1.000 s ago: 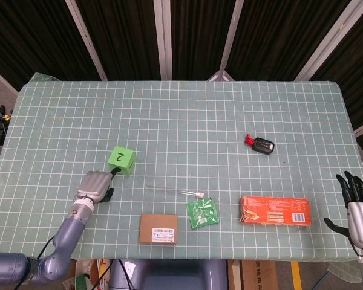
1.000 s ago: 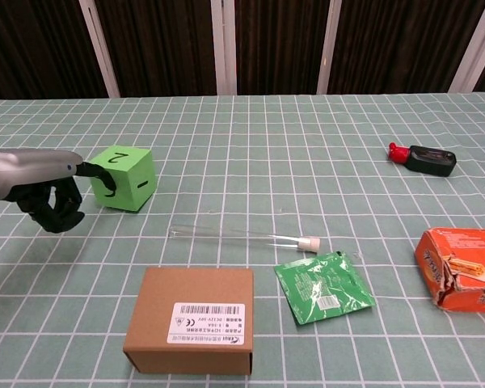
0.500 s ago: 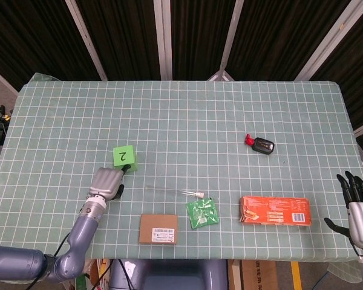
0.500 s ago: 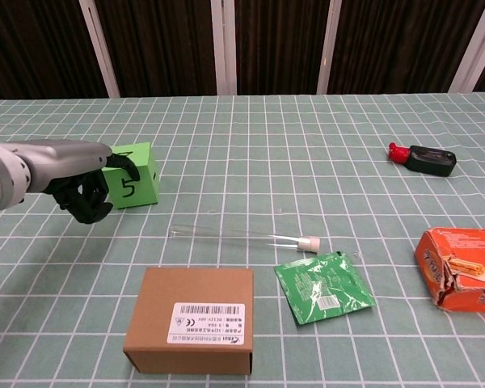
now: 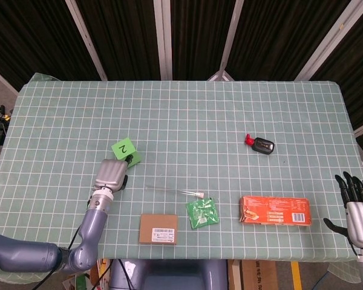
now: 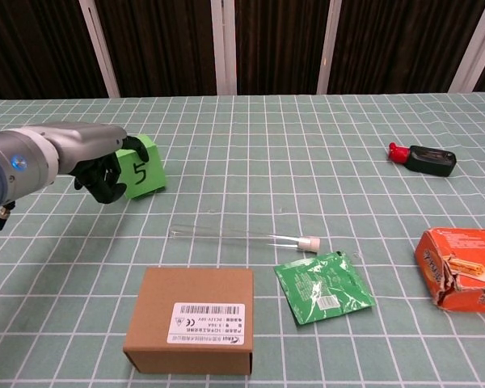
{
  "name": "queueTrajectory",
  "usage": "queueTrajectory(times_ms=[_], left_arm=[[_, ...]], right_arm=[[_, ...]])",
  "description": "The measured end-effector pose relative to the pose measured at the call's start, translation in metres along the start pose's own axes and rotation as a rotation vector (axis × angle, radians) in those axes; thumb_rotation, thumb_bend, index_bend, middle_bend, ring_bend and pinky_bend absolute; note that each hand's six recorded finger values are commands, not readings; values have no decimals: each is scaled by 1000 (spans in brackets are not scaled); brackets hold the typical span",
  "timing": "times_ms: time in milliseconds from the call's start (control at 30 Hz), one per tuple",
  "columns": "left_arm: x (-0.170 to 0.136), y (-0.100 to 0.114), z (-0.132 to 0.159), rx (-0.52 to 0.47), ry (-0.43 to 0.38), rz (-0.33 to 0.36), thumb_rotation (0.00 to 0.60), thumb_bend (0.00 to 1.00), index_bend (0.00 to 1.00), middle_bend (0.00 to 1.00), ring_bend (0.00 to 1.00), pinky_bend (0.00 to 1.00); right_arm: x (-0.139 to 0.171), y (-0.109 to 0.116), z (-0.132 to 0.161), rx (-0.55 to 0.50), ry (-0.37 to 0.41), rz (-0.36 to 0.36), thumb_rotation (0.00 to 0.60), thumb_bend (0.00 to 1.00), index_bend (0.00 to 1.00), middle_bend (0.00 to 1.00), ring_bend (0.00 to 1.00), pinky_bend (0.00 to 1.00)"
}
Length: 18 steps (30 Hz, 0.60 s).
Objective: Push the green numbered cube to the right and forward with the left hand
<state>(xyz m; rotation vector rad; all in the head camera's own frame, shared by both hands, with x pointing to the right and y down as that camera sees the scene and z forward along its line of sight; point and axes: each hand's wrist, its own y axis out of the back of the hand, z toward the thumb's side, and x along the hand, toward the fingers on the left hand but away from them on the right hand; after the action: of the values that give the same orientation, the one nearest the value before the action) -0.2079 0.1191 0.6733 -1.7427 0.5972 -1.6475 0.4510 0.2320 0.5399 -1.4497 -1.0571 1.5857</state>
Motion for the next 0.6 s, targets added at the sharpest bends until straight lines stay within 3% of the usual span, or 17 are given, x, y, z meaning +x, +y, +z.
queueTrajectory(times_ms=[600], left_arm=[[20,4,15,64,36,52,600,657,181,652,492,536]], right_arm=[[-2,-2,-2,5,-12,11,600,45,65,0,1,0]])
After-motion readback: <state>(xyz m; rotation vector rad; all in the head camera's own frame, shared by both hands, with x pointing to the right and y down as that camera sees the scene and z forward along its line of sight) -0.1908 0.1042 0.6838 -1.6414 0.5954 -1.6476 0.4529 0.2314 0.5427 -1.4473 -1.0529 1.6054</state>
